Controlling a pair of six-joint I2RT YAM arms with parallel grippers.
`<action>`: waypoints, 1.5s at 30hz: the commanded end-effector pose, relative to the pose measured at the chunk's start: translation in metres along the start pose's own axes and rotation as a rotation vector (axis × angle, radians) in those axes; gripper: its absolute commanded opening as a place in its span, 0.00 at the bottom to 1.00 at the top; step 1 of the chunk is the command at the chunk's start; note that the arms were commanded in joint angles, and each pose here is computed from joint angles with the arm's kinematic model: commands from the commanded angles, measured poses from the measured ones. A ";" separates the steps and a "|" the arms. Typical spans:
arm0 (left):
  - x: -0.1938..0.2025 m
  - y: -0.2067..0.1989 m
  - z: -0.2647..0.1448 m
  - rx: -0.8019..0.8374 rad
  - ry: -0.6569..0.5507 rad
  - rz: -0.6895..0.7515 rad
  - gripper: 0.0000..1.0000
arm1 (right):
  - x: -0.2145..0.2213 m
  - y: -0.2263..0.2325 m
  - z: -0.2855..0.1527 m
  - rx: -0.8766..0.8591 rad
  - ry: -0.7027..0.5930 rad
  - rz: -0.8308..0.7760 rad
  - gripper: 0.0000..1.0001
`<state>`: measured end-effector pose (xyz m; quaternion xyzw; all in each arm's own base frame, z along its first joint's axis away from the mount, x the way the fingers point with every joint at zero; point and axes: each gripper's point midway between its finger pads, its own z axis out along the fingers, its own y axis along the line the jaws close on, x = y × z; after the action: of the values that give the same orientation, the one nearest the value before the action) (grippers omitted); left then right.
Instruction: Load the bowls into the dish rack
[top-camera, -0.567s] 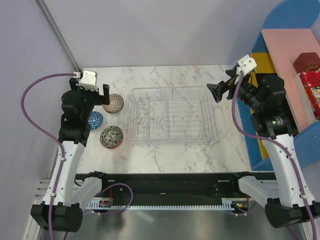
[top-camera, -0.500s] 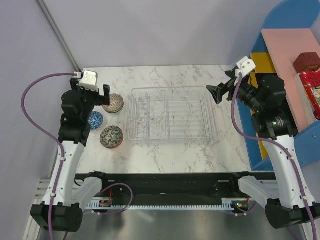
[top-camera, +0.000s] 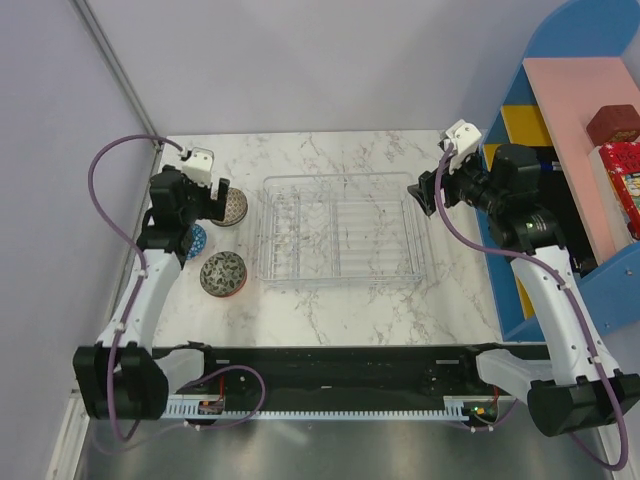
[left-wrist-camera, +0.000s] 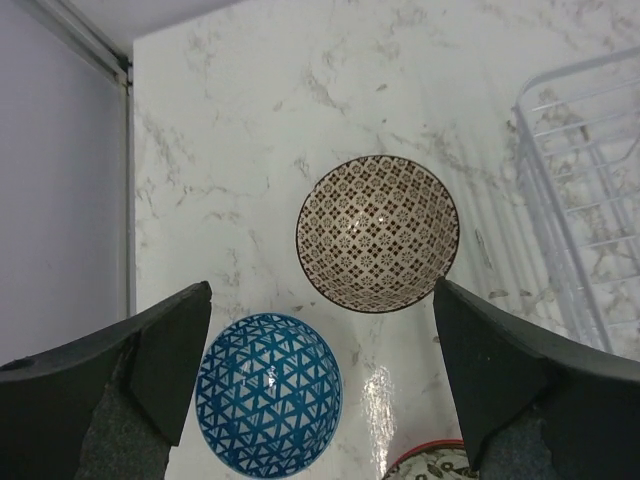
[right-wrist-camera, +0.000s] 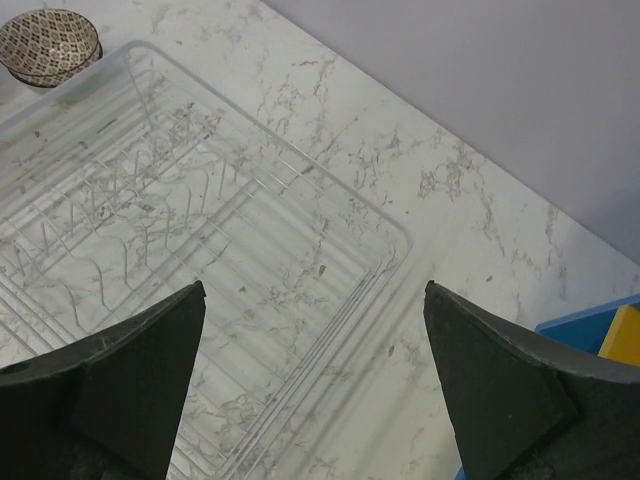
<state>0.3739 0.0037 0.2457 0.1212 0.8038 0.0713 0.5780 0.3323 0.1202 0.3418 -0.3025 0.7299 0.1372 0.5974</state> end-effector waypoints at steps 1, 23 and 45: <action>0.033 0.013 0.037 0.022 0.097 0.012 0.98 | 0.011 -0.006 0.004 0.021 0.041 -0.016 0.98; 0.084 0.002 0.118 0.213 0.248 -0.101 0.73 | 0.043 0.010 0.019 -0.021 0.114 -0.081 0.98; 0.114 -0.059 -0.033 0.494 0.237 0.138 0.74 | 0.030 0.023 -0.049 0.015 0.135 -0.185 0.97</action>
<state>0.3273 -0.0137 0.1625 0.2741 0.8375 -0.0494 0.4702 0.2895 0.1075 0.3154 -0.3628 0.7442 0.0674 0.5567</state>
